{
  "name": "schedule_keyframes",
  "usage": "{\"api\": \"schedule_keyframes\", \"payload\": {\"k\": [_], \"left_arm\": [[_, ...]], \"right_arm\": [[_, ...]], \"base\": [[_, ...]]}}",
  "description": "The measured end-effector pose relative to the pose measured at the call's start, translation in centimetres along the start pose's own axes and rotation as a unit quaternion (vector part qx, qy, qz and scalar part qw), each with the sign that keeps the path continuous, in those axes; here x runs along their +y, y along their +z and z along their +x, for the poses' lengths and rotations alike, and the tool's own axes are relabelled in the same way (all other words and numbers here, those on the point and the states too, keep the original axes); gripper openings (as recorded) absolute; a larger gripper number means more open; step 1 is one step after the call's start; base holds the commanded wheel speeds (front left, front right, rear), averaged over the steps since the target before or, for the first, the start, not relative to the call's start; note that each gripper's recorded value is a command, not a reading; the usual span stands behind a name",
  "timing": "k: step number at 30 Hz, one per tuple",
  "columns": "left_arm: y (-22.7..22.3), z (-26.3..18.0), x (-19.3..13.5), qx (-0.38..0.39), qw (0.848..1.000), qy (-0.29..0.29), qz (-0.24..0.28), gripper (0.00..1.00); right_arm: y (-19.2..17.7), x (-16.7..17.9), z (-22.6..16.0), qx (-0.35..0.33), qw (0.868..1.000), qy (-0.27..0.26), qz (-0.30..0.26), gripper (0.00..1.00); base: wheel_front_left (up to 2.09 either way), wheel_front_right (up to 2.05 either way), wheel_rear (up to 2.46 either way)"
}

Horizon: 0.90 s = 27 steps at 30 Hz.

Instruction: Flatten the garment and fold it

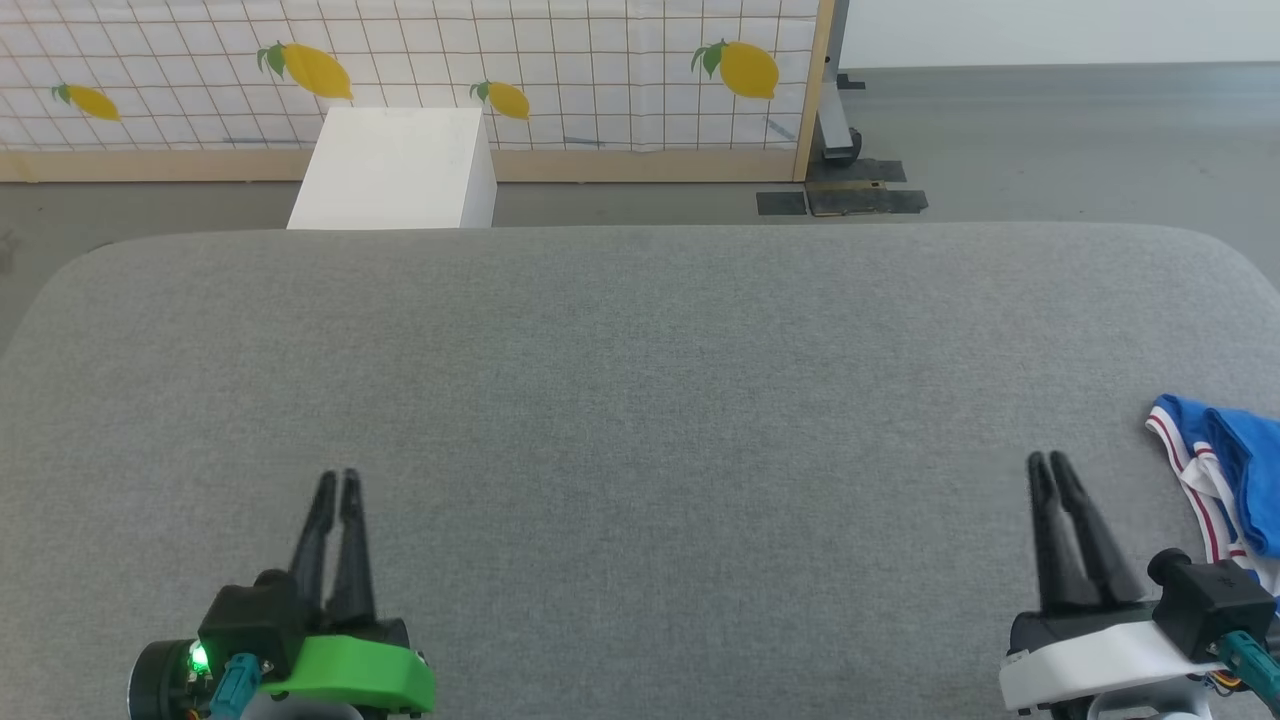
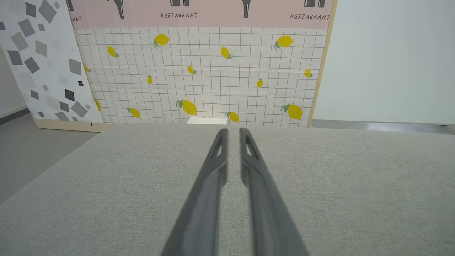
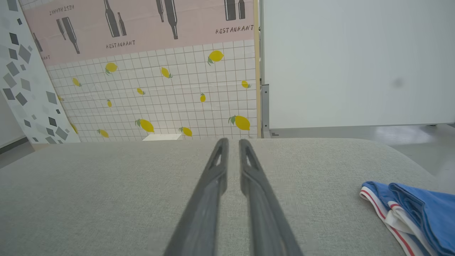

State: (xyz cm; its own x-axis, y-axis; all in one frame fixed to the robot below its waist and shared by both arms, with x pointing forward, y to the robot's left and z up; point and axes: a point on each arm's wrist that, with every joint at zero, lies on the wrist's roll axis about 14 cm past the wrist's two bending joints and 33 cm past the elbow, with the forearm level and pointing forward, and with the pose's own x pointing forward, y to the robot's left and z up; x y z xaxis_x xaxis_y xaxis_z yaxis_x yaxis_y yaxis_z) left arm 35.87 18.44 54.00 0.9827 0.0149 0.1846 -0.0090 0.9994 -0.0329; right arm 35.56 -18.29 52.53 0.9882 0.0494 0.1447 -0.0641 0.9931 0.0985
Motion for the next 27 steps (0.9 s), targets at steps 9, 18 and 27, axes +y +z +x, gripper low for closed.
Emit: {"api": "schedule_keyframes", "payload": {"k": [9, 18, 27], "left_arm": [[-0.20, -0.01, 0.00, 0.009, 1.000, 0.000, 0.001, 0.00], [-0.40, -0.01, -0.03, 0.017, 1.000, -0.001, 0.002, 0.00], [-0.59, 0.03, -0.07, 0.025, 1.000, -0.001, 0.005, 0.00]], "right_arm": [[-0.23, 0.10, 0.02, 0.009, 1.000, 0.002, -0.004, 0.00], [-0.41, 0.25, 0.04, 0.017, 1.000, 0.005, -0.007, 0.00], [-0.58, 0.40, 0.07, 0.025, 1.000, 0.008, -0.012, 0.00]], "base": [[0.00, 0.00, 0.00], [0.00, 0.00, 0.00], [0.00, 0.00, 0.00]]}}
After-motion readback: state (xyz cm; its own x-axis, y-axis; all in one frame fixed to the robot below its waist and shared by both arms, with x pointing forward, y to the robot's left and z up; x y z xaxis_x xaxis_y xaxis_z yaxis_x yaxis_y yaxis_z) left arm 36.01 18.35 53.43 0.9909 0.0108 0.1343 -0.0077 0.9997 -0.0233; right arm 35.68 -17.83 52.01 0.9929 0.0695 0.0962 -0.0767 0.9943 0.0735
